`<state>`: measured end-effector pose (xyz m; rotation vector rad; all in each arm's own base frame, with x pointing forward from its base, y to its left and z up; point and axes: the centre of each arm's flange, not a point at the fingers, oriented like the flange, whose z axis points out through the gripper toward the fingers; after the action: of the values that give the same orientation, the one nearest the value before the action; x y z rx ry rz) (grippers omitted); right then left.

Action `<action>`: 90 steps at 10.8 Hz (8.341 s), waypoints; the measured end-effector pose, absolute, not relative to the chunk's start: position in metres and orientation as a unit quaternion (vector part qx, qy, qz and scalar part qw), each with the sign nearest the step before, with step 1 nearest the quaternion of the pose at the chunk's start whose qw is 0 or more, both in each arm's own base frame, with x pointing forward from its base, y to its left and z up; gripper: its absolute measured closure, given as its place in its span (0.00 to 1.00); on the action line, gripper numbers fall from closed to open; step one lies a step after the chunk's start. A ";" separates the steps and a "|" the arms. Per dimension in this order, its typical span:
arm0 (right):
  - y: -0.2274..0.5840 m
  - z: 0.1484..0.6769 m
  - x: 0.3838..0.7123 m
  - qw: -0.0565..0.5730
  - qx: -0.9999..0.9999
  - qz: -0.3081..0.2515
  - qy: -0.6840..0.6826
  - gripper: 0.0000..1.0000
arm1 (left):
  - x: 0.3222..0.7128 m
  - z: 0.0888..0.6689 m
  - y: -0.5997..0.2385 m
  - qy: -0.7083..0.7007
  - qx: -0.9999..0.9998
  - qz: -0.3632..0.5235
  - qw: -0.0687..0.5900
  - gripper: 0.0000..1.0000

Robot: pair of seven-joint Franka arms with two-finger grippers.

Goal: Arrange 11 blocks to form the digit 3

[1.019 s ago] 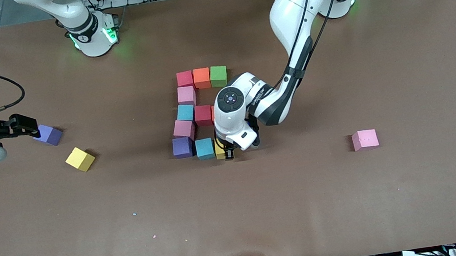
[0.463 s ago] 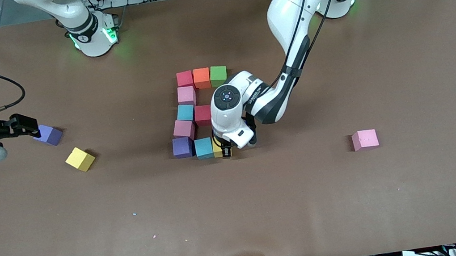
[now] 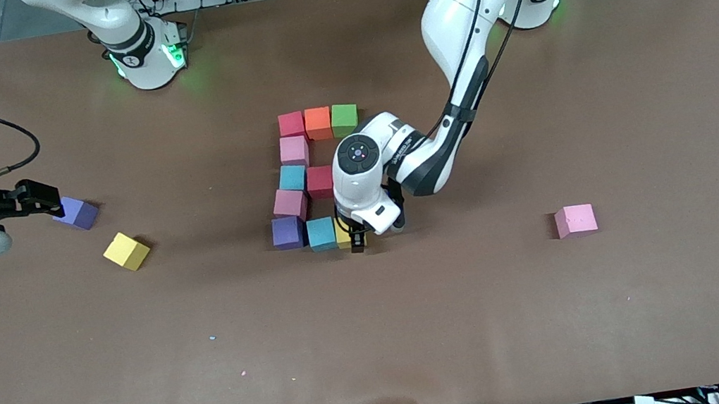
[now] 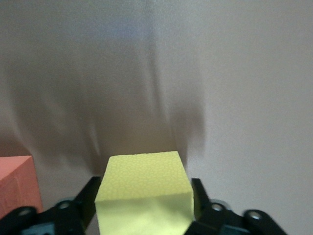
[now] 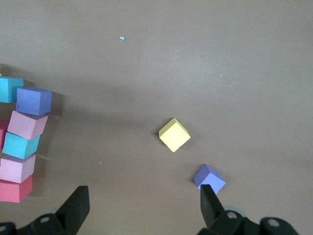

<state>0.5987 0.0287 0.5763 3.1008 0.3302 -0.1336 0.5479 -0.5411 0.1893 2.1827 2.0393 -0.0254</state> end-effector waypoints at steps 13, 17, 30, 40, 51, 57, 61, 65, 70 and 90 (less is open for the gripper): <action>0.029 0.576 0.599 0.010 0.993 -0.043 0.106 0.00 | 0.669 0.395 -0.353 0.694 0.716 0.034 0.061 0.00; 0.030 0.576 0.599 0.010 0.993 -0.043 0.106 0.00 | 0.699 0.460 -0.221 0.668 0.742 0.042 0.040 0.00; 0.029 0.575 0.600 0.010 0.993 -0.043 0.106 0.00 | 0.552 0.559 -0.090 0.338 0.941 0.021 0.007 0.00; 0.032 0.575 0.600 0.010 0.993 -0.043 0.108 0.00 | 0.532 0.622 -0.117 0.047 0.998 0.023 -0.022 0.00; 0.028 0.575 0.600 0.010 0.994 -0.043 0.105 0.00 | 0.539 0.636 -0.102 -0.020 0.999 0.025 -0.005 0.00; 0.028 0.575 0.600 0.010 0.994 -0.043 0.105 0.00 | 0.544 0.631 -0.101 -0.019 1.000 0.020 -0.005 0.00; 0.031 0.574 0.600 0.011 0.994 -0.046 0.099 0.00 | 0.549 0.626 -0.099 -0.017 1.000 0.018 -0.004 0.00; 0.031 0.572 0.599 0.011 0.994 -0.050 0.098 0.00 | 0.548 0.626 -0.111 -0.027 0.999 0.018 -0.004 0.00; 0.038 0.572 0.599 0.010 0.993 -0.050 0.104 0.00 | 0.549 0.626 -0.108 -0.024 1.000 0.018 -0.004 0.00; 0.087 0.557 0.594 0.013 0.985 -0.101 0.140 0.00 | 0.550 0.625 -0.105 -0.021 1.000 0.017 -0.004 0.00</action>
<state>0.5942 0.0873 0.5566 3.0694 0.4368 -0.3132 0.5499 -0.1048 0.6252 3.1486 -0.0661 0.0539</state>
